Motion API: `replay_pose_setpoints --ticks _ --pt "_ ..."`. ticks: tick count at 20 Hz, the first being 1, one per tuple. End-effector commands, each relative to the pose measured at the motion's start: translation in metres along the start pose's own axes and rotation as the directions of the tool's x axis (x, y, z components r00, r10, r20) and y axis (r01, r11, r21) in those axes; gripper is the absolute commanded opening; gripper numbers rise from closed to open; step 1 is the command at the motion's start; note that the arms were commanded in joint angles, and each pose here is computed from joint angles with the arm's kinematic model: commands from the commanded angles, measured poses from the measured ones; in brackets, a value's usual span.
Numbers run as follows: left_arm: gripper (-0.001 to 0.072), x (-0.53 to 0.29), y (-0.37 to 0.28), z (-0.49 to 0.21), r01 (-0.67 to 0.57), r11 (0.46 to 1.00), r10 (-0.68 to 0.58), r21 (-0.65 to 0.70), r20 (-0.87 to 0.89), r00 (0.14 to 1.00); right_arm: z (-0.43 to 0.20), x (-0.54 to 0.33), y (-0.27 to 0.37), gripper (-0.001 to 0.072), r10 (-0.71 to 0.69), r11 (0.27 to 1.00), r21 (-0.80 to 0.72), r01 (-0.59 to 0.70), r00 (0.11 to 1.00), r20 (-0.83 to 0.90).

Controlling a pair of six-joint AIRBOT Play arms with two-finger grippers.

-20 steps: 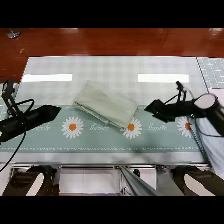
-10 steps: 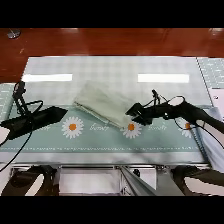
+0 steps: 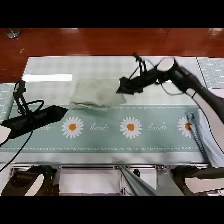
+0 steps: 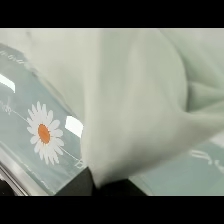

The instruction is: Fold the shirts.

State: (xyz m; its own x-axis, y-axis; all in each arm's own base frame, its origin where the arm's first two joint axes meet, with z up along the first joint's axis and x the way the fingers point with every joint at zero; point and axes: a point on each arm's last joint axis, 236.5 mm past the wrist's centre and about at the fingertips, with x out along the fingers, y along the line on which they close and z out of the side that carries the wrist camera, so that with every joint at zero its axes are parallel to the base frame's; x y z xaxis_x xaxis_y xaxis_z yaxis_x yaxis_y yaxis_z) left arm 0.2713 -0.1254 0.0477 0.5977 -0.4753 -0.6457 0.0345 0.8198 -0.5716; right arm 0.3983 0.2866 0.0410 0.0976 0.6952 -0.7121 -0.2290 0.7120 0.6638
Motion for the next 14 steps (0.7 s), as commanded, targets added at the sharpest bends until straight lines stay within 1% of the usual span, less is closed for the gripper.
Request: replay_pose_setpoints --ticks 1,3,5,7,9,12,14 --pt "0.0028 0.000 0.000 0.001 0.000 1.000 0.000 0.000 0.002 1.000 0.046 -0.090 0.013 0.0020 -0.173 0.972 -0.146 0.185 0.981 0.093" --pt "0.0028 0.000 0.000 0.000 0.000 1.000 0.000 0.000 0.001 1.000 0.064 -0.149 0.007 0.0020 -0.220 0.965 -0.109 0.240 0.961 0.165" --pt "0.0028 0.000 0.000 0.000 0.000 1.000 0.000 0.000 -0.001 1.000 0.064 -0.198 -0.011 0.0020 -0.264 0.960 -0.047 0.277 0.945 0.191" --pt "0.0028 0.000 0.000 0.000 0.000 1.000 0.000 0.000 -0.001 1.000 0.049 -0.240 -0.037 0.0020 -0.310 0.950 0.039 0.308 0.932 0.187" --pt "0.0028 0.000 0.000 0.000 0.000 1.000 0.000 0.000 0.000 1.000 0.024 -0.282 -0.068 0.0020 -0.370 0.926 0.140 0.350 0.915 0.159" --pt "0.0028 0.000 0.000 0.001 0.000 1.000 0.000 0.000 0.002 1.000 -0.019 -0.348 -0.122 0.0020 -0.517 0.824 0.351 0.444 0.843 0.146" --pt "0.0028 0.000 0.000 0.001 0.000 1.000 0.000 -0.001 0.003 1.000 -0.057 -0.384 -0.151 0.0020 -0.607 0.737 0.461 0.495 0.784 0.128"
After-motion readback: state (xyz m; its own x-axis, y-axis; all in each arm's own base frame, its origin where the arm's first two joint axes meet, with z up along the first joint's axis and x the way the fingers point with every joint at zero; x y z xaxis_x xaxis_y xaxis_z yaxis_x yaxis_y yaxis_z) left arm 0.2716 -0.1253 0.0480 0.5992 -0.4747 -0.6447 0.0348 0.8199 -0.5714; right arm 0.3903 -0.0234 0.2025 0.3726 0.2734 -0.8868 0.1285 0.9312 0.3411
